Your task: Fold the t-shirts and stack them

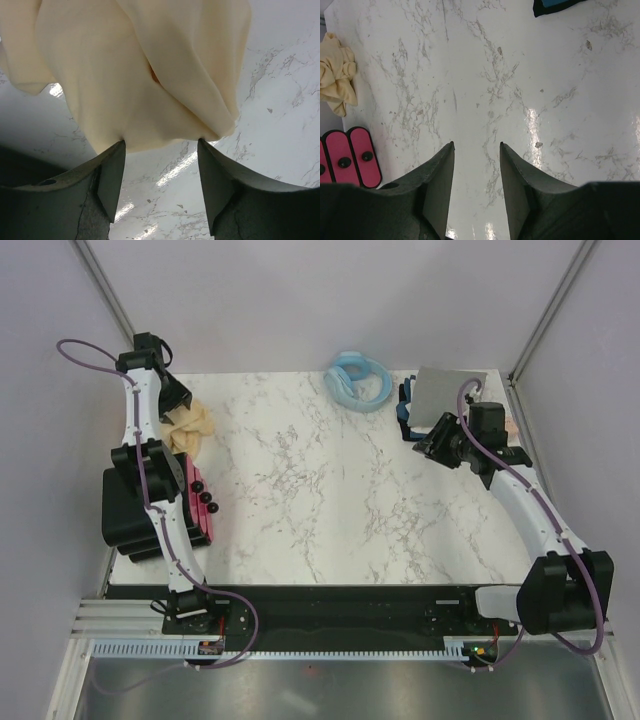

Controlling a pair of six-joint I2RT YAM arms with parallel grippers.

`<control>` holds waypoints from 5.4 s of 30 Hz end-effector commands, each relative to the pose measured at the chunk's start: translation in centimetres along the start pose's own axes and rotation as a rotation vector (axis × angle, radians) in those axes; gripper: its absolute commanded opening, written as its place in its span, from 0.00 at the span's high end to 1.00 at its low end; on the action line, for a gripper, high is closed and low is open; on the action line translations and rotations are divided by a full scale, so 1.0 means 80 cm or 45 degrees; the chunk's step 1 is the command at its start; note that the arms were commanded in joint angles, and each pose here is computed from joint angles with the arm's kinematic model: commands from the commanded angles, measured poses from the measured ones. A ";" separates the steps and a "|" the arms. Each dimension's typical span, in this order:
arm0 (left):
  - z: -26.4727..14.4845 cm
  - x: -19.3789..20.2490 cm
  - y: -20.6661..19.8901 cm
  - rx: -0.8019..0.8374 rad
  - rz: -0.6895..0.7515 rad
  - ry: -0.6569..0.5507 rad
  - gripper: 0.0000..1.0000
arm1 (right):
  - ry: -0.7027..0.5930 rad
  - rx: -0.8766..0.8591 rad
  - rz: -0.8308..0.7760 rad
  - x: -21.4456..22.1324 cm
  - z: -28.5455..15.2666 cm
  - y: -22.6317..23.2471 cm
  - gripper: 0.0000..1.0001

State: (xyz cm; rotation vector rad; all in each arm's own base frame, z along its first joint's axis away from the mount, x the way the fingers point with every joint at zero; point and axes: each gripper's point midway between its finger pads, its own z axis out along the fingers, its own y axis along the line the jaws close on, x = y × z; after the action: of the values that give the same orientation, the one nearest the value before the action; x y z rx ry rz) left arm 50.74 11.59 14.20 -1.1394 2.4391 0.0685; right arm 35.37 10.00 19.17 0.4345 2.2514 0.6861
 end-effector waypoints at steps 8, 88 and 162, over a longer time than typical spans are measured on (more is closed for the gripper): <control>-0.004 -0.042 -0.003 0.044 0.004 -0.132 0.33 | -0.103 -0.069 -0.005 -0.039 0.009 0.024 0.52; -0.452 0.520 -0.159 1.173 1.338 0.344 0.98 | 0.059 -0.179 -0.091 -0.002 0.002 0.033 0.54; -0.187 0.465 -0.114 0.545 1.515 0.278 0.73 | 0.257 -0.203 -0.266 0.035 -0.003 0.054 0.43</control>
State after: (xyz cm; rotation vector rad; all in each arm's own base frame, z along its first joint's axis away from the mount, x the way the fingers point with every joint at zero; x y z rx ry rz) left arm 28.52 -25.80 11.26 0.6626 2.8433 -0.2446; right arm 34.81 13.17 19.50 0.1832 2.3452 0.7888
